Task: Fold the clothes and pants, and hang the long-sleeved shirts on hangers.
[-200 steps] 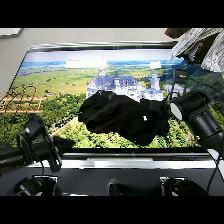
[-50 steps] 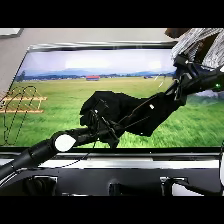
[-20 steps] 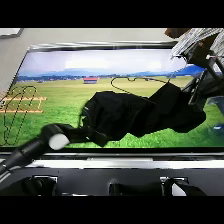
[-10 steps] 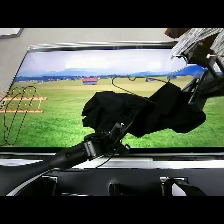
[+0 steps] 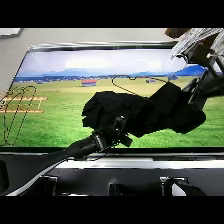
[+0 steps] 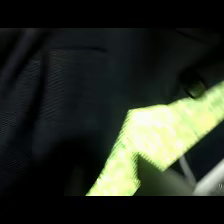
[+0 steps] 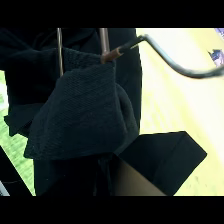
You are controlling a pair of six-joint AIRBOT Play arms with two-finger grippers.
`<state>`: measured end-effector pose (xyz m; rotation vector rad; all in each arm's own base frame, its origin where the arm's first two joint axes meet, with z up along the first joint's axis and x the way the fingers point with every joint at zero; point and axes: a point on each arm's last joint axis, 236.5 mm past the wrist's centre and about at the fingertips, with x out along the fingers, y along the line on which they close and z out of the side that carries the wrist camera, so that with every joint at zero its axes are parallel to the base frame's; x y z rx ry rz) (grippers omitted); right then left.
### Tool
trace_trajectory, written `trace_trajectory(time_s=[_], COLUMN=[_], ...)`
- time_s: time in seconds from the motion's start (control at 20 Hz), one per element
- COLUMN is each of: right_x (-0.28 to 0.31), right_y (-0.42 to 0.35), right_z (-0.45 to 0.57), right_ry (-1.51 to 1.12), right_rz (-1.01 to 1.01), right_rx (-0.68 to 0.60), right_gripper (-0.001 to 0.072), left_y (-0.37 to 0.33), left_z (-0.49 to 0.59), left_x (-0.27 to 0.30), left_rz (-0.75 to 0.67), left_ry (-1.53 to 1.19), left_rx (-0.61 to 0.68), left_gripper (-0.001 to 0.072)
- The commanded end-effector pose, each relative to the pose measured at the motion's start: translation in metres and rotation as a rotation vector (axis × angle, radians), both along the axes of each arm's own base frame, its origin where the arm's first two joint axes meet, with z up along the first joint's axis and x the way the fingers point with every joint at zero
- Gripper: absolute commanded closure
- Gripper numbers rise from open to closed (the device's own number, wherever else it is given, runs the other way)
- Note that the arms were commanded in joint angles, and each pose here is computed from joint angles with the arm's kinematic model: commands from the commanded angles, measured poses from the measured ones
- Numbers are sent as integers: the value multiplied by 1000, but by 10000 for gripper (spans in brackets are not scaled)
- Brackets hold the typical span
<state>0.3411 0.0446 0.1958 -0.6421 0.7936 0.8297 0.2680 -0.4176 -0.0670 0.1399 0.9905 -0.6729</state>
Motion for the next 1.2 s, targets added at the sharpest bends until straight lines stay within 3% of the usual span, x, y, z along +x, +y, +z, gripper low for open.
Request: trace_trajectory(time_s=[0.0, 0.35, 0.5, 1.0, 1.15], right_x=[2, 3, 3, -16, -19], right_y=[-1, -1, 0, 16, 20], right_z=[2, 2, 2, 12, 11], right_ry=[-12, -10, -9, 34, 52], right_rz=[-7, -20, -20, -16, -19], right_rx=[-1, 6, 9, 79, 94], right_gripper=[690, 689, 690, 691, 691], left_y=[4, 33, 65, 114, 108], left_z=[-7, 62, 107, 130, 139], left_x=[23, 114, 164, 208, 210], left_rz=[133, 367, 458, 525, 480], left_ry=[43, 1, -48, -72, -101], left_rx=[-70, -245, -257, -268, -276], left_gripper=[689, 691, 691, 691, 691])
